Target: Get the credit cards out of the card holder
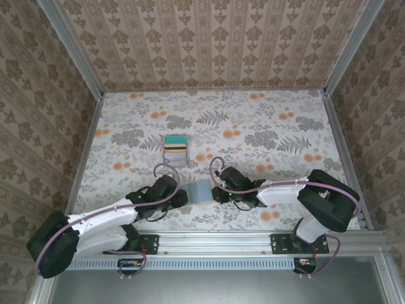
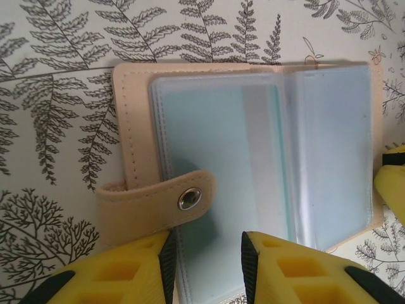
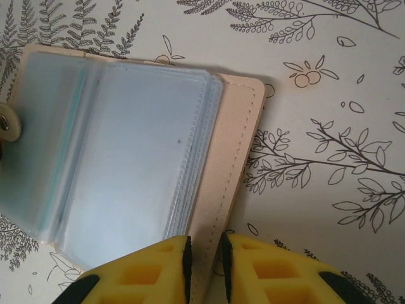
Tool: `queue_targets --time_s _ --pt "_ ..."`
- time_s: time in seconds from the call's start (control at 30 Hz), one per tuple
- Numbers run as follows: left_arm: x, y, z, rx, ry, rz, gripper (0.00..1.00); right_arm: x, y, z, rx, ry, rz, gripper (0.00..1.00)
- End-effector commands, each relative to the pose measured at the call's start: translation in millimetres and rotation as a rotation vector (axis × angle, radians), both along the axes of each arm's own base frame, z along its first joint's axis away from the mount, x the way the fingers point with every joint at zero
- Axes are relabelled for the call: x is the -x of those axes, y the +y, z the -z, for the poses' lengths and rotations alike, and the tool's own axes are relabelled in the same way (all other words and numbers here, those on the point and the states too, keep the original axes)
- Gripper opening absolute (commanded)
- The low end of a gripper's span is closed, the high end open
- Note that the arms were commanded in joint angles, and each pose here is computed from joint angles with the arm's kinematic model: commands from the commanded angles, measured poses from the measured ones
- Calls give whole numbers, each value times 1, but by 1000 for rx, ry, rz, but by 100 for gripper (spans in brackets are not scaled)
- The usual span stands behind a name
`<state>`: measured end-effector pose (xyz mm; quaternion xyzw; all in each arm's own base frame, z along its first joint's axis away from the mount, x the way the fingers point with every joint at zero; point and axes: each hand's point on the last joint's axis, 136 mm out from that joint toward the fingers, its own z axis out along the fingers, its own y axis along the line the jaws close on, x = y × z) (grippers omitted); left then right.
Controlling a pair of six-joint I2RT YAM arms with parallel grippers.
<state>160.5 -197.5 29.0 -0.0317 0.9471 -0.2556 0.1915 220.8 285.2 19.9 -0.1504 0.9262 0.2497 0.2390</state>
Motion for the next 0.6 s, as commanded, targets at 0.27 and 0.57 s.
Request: queue_targets --time_s 0.27,0.57 --pt "2 -13 1 18 12 30 35 10 -1 14 20 50 -7 24" --pt "-1 -36 -12 74 -24 86 39 11 1 17 23 56 -7 24"
